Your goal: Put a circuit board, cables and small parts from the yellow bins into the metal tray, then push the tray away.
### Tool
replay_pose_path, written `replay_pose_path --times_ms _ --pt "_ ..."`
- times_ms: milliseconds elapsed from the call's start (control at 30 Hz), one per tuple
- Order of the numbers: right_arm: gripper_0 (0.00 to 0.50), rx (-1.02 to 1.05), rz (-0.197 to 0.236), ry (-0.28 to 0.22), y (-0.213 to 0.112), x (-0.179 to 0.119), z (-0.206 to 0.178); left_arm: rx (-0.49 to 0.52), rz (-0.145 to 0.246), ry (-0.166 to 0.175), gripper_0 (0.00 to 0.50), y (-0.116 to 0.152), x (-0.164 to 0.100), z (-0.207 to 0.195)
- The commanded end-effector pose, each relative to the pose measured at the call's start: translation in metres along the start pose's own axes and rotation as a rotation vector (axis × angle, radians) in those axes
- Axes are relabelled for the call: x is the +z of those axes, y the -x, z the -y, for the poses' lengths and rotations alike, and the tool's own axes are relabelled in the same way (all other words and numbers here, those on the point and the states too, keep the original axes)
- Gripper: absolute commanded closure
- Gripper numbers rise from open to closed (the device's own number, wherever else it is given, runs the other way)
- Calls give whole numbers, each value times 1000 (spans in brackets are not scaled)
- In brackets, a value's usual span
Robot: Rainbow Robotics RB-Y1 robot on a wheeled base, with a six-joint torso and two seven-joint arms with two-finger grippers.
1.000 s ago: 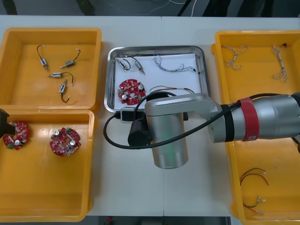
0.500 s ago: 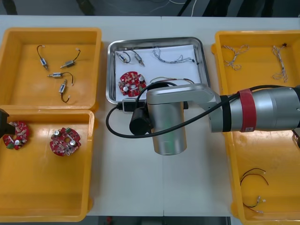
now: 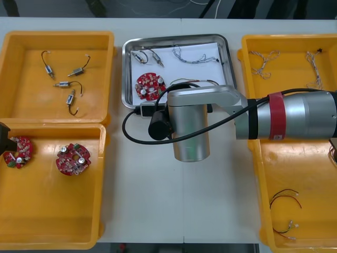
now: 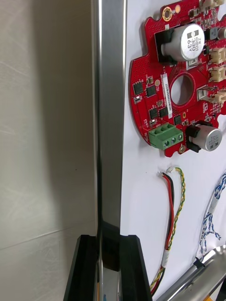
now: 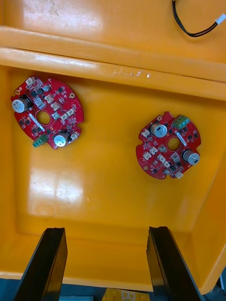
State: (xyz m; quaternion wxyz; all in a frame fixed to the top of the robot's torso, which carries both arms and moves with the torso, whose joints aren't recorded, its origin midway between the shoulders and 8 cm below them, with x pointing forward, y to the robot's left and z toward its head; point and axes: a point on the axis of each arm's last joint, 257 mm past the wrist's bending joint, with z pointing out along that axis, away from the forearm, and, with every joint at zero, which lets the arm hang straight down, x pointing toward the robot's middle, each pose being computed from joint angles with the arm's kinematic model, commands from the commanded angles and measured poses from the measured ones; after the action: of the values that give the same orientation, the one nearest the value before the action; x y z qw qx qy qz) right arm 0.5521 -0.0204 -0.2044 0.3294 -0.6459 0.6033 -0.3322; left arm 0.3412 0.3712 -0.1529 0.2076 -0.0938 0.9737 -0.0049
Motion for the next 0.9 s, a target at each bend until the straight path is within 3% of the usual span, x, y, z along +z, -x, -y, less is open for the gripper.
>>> replay_pose_path --times_ms 33,467,900 --pt "500 -52 29 -70 19 -6 36 40 34 -4 0 3 -5 0" --pt "500 -4 13 -86 17 6 54 40 34 -4 0 3 -5 0" --pt "500 3 24 -92 18 9 62 40 34 -4 0 3 -5 0"
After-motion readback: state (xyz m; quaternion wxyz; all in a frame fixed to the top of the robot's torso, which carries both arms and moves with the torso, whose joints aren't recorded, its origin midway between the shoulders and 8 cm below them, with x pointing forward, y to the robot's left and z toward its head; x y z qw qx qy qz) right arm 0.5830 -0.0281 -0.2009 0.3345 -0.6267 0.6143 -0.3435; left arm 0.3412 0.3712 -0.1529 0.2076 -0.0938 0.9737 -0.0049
